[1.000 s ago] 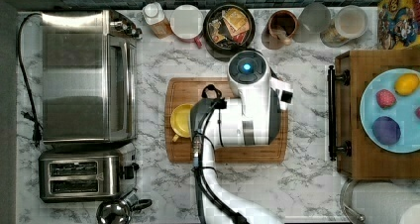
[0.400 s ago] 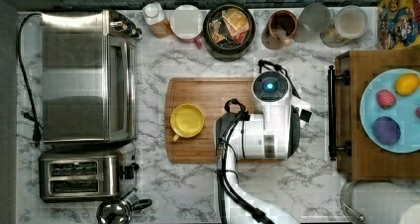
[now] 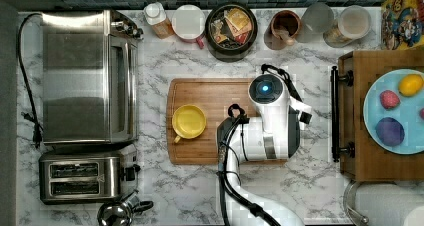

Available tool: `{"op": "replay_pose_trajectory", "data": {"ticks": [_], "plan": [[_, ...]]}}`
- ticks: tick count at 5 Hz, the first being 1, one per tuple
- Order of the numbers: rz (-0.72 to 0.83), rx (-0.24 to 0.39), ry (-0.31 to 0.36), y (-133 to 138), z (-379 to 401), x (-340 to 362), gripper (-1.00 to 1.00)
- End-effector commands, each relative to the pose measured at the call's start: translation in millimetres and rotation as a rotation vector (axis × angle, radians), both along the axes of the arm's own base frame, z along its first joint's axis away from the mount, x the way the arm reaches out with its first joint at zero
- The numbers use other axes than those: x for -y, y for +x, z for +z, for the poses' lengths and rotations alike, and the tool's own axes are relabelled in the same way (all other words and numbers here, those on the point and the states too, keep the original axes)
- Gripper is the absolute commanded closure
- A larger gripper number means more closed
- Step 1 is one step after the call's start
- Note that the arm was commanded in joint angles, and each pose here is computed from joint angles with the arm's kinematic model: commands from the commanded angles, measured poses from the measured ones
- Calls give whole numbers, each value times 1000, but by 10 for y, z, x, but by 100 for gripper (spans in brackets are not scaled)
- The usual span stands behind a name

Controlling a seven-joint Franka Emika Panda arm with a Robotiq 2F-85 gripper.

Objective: Place the lid on the board.

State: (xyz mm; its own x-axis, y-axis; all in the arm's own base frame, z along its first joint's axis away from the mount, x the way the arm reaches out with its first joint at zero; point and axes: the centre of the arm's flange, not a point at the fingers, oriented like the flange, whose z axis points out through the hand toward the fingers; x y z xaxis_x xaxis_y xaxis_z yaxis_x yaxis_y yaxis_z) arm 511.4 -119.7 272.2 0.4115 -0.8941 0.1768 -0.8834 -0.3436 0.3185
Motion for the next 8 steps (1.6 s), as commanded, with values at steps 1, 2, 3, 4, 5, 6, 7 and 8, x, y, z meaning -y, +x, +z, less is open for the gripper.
{"op": "replay_pose_trajectory", "data": {"ticks": [1, 2, 3, 4, 5, 6, 7, 8], "plan": [[73, 218, 21, 244, 660, -423, -100], [83, 204, 50, 225, 679, -422, -100], [83, 211, 44, 184, 724, -455, -100], [80, 193, 37, 159, 754, -512, -100], [90, 176, 49, 142, 768, -592, -100], [89, 176, 49, 143, 770, -592, -100], [89, 176, 49, 143, 769, -592, -100], [90, 176, 49, 142, 768, -592, -100]]}}
